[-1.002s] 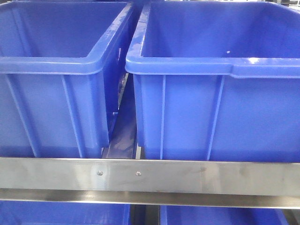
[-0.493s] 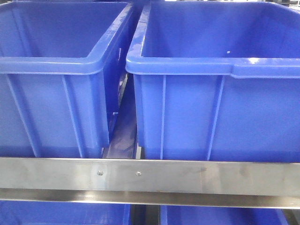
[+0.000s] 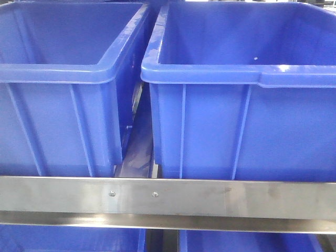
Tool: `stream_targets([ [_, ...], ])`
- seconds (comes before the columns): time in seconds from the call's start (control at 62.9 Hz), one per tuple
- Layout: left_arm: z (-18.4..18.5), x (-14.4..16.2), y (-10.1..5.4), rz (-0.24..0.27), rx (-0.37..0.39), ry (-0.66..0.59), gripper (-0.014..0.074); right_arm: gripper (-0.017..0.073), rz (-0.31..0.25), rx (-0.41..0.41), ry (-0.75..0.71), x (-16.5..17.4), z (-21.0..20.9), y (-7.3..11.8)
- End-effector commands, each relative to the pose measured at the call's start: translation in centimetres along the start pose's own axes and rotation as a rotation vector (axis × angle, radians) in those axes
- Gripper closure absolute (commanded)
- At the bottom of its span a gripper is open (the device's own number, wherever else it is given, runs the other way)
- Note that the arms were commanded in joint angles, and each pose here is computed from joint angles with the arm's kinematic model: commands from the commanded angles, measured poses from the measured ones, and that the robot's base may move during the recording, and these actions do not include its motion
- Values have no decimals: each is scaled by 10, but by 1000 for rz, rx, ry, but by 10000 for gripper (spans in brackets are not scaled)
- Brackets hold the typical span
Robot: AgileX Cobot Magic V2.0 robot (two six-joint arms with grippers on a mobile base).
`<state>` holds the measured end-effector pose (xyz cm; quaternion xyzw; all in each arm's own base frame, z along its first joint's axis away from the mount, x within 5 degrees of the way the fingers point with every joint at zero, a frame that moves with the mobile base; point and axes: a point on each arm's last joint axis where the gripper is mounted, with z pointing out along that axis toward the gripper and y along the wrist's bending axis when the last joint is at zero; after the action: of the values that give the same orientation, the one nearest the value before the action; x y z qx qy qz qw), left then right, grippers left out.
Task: Sort and place red and blue blocks on shelf
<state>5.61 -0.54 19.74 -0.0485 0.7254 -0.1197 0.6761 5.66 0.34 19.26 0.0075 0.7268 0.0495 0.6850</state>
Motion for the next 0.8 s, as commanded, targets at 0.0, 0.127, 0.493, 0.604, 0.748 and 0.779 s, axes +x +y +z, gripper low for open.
stream_targets([
  [0.0,-2,-10,-4,-34,52,-134,464,492,-19,-3,-129,-16,-3,1],
  [0.127,-1,-5,-3,-44,52,-125,464,492,-19,-3,-129,-16,-3,1],
  [0.493,-1,-5,-3,-44,56,-129,464,492,-19,-3,-129,-16,-3,1],
  [0.604,-1,-5,-3,-44,57,-132,464,492,-19,-3,-129,-16,-3,1],
  [0.748,-1,-5,-3,-31,56,-133,464,492,-19,-3,-129,-16,-3,1],
  [0.779,-1,-6,-3,-20,57,-139,464,492,-19,-3,-129,-16,-3,1],
])
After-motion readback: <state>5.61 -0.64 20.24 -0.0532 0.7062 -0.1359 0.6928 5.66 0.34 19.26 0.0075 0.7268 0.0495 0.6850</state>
